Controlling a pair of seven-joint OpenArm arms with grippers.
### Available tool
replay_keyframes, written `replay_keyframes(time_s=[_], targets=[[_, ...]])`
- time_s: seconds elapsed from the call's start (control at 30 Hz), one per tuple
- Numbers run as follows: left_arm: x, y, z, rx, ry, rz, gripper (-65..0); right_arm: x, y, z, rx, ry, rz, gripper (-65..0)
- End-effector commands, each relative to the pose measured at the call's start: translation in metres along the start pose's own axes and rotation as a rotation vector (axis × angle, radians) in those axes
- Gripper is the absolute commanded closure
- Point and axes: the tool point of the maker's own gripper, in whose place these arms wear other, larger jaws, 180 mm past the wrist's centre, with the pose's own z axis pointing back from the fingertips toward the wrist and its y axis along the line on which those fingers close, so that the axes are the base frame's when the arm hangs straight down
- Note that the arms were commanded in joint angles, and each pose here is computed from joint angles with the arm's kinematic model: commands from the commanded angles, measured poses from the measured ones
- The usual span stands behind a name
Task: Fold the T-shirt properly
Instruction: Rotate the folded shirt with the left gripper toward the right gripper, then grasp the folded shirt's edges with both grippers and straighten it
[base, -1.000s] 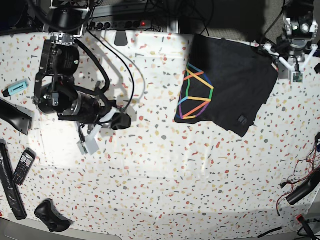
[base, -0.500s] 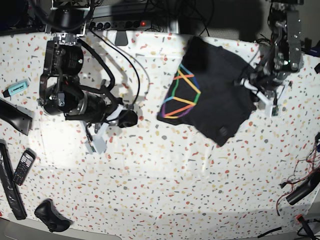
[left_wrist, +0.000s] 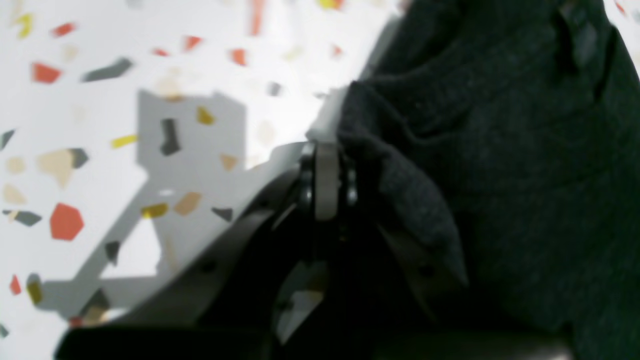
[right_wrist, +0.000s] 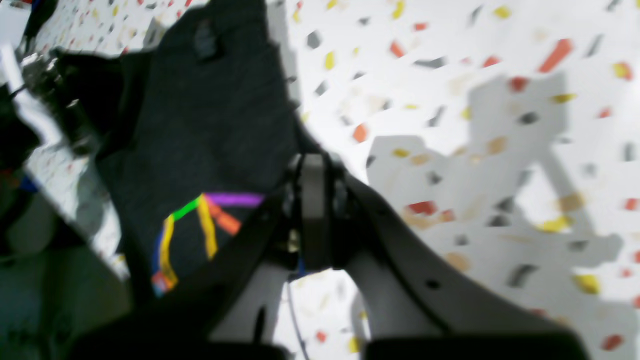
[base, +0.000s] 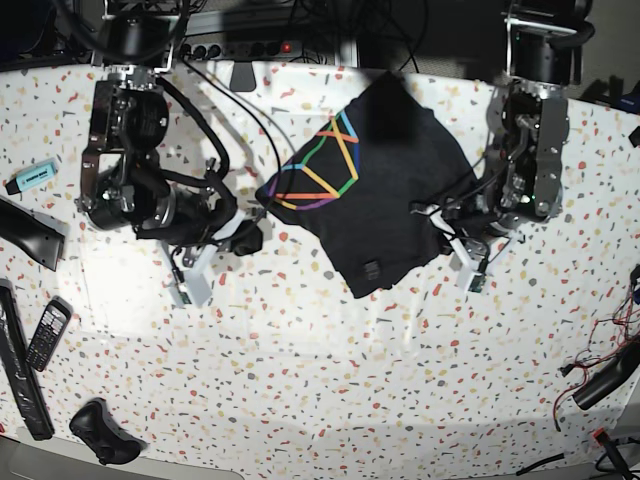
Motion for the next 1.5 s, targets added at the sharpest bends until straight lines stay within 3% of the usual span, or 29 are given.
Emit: replay_keyframes(time_s=[0.0,0.2,0.3,0.47,0.6,0.8,1.2,1.33,1.47], targets=[[0.023,0.011,0.01,0.018,-0.055,-0.026,0.0,0.018,0.0,0.001,0.001,-0.056,0.026,0.0],[0.027,0.044,0.053,0.065,-0.073,-0.028,0.0,0.008,0.007,-0.018,-0.044,-0.007,0.139,0.0],[0.001,0.049,0.07,0.066,-0.01,-0.032,0.0,0.003,0.014,-0.033,-0.05,0.0,0.2,0.0],[-0.065,0.028,0.077,0.018,0.103,0.003,0.0,-0.019,-0.002,-0.054,-0.104,0.05,0.185,0.0],[-0.085,-0.001,0.074,-0.051,0.096,0.044,0.0,-0.05,-0.008,-0.061,-0.097,0.158,0.161,0.0],[-0.052,-0.029,0.058,-0.102,-0.014,0.08,0.0,-0.078,0.021,-0.056,-0.017,0.174,0.156,0.0],[0.01,-0.016,0.052,-0.049,-0.148,-0.007,0.0,-0.102,0.061,-0.021,0.015,0.138,0.173,0.0],[0.01,-0.002,0.053,0.009,-0.132,-0.063,0.0,-0.088,0.053,-0.01,-0.037,0.093,0.161,0.0],[0.004,0.027,0.065,0.097,-0.106,-0.052,0.0,-0.069,0.033,0.015,-0.109,0.034,0.135,0.0]])
